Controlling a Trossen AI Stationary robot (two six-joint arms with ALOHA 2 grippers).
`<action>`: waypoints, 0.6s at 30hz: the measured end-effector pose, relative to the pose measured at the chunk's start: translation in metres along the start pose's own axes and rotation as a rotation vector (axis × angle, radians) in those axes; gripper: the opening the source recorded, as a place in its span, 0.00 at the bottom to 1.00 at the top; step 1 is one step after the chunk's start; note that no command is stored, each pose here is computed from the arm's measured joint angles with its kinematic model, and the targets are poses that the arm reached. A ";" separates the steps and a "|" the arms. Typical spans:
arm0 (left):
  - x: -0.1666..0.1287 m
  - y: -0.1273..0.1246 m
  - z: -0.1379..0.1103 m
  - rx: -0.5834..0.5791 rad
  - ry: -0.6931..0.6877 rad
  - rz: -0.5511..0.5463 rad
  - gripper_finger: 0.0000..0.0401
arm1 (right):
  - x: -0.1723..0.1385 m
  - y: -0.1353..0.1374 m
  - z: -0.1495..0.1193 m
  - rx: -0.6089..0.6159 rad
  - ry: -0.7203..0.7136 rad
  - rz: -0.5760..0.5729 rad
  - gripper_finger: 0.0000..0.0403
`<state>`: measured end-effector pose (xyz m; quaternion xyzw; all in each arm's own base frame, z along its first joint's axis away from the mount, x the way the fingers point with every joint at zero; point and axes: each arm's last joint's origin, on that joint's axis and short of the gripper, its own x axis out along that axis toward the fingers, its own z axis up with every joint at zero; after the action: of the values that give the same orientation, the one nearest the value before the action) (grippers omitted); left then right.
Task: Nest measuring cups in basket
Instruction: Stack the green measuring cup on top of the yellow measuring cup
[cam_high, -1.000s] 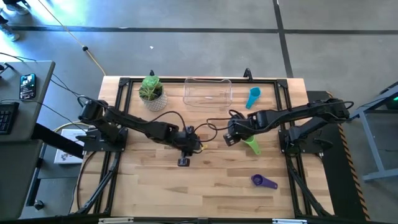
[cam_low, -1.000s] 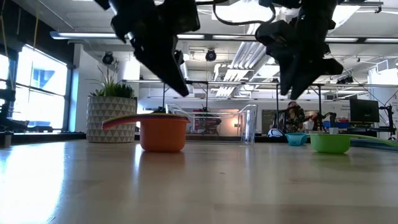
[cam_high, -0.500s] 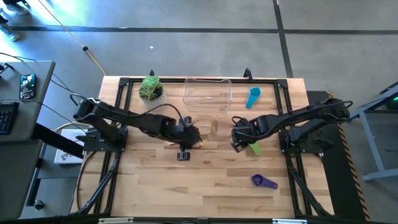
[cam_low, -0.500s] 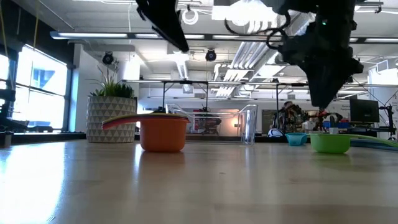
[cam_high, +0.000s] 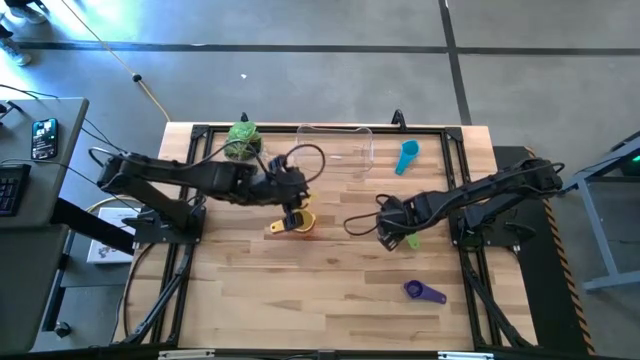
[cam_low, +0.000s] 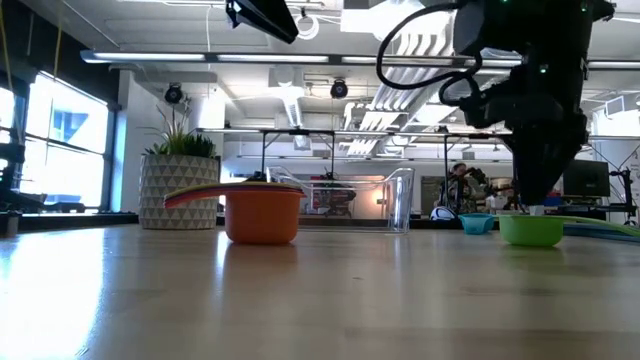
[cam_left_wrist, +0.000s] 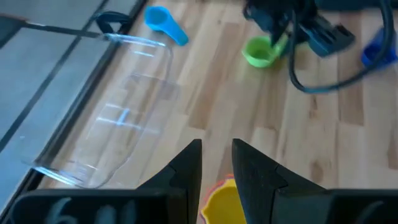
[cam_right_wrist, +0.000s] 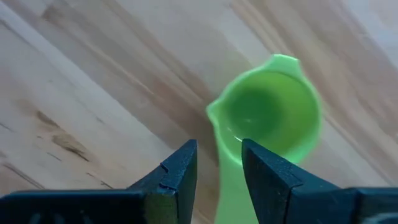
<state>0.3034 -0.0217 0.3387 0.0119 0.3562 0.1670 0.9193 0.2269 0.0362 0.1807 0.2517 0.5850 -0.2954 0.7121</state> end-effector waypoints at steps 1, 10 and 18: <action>-0.001 0.002 0.001 -0.012 -0.005 0.008 0.20 | 0.003 0.000 0.000 -0.005 -0.006 0.017 0.29; -0.001 0.006 0.001 -0.037 -0.001 0.019 0.20 | 0.020 -0.005 -0.008 -0.020 -0.013 0.037 0.29; 0.001 0.010 0.001 -0.071 -0.001 0.029 0.20 | 0.021 -0.005 -0.008 -0.020 -0.008 0.043 0.18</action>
<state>0.3019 -0.0122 0.3406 -0.0152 0.3493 0.1929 0.9168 0.2208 0.0356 0.1583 0.2560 0.5797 -0.2752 0.7230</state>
